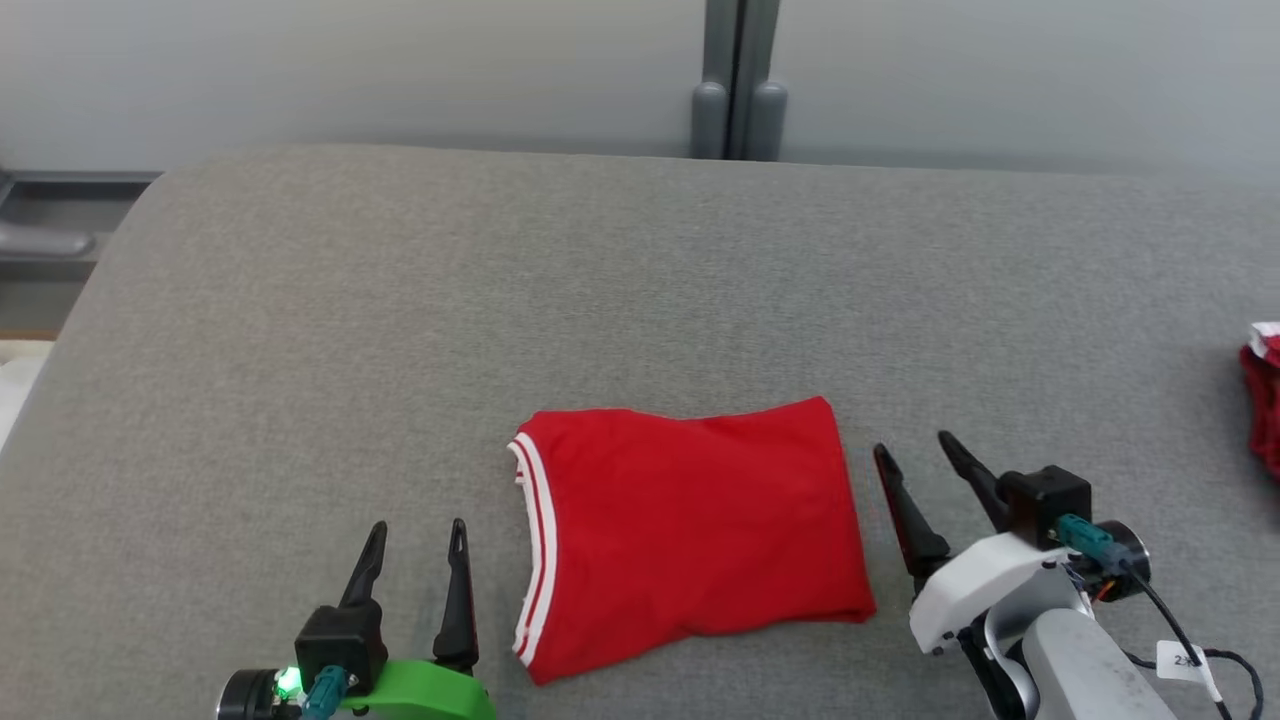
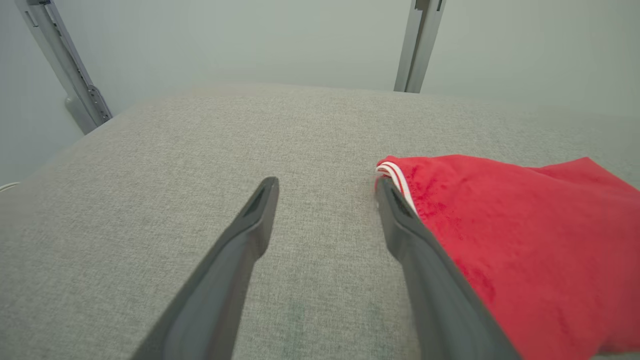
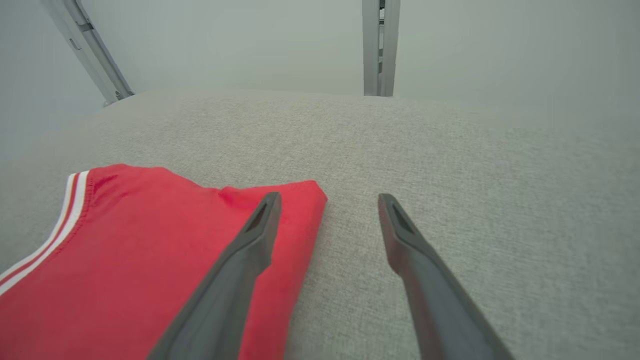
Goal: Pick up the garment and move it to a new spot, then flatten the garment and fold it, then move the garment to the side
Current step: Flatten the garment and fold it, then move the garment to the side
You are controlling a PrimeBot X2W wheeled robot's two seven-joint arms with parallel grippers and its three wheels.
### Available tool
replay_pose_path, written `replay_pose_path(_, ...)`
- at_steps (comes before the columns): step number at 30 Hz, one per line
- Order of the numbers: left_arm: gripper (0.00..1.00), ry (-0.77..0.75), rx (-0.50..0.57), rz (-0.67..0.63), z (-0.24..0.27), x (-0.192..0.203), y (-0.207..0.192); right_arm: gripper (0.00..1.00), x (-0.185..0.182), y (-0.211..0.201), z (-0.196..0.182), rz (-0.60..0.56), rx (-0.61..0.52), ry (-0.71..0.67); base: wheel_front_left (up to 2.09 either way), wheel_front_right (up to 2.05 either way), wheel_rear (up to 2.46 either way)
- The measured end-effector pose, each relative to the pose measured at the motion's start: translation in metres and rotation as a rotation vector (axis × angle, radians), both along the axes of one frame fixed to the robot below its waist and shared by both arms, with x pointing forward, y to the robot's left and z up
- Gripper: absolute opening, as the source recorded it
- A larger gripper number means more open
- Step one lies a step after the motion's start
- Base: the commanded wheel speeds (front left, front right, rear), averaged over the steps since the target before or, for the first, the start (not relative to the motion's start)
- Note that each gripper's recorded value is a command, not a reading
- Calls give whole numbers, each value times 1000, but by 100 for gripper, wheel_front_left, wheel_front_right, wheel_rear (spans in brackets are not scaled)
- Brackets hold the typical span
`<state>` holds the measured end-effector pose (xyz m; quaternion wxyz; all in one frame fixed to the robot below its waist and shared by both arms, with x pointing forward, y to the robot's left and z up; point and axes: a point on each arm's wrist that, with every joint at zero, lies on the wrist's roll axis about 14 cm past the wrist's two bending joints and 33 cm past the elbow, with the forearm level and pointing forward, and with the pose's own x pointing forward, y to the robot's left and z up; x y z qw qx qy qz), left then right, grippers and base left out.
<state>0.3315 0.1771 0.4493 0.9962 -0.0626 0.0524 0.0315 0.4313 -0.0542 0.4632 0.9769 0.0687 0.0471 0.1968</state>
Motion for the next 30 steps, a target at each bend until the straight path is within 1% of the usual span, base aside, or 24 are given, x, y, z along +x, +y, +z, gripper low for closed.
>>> replay_pose_path(4,100,-1,1,-51,-1,9,-13,100,-6,-48,-4,-132,-18,6,0,0,0)
replay_pose_path(10,100,-3,6,-116,-1,18,-33,100,-30,-101,-19,-283,-15,56,0,0,0)
replay_pose_path(13,100,8,10,-144,-4,17,-41,100,-45,-113,-29,-317,-18,88,0,0,0)
replay_pose_path(16,100,2,12,-161,-3,19,-46,100,-50,-119,-29,-336,-17,90,0,0,0)
replay_pose_path(19,100,-4,12,-163,-1,19,-47,100,-50,-115,-29,-323,-20,89,0,0,0)
replay_pose_path(22,100,-1,12,-153,-2,17,-44,100,-46,-97,-29,-268,-19,88,0,0,0)
replay_pose_path(30,100,9,-16,-137,-4,14,-38,100,-5,-22,2,-62,44,23,0,0,0)
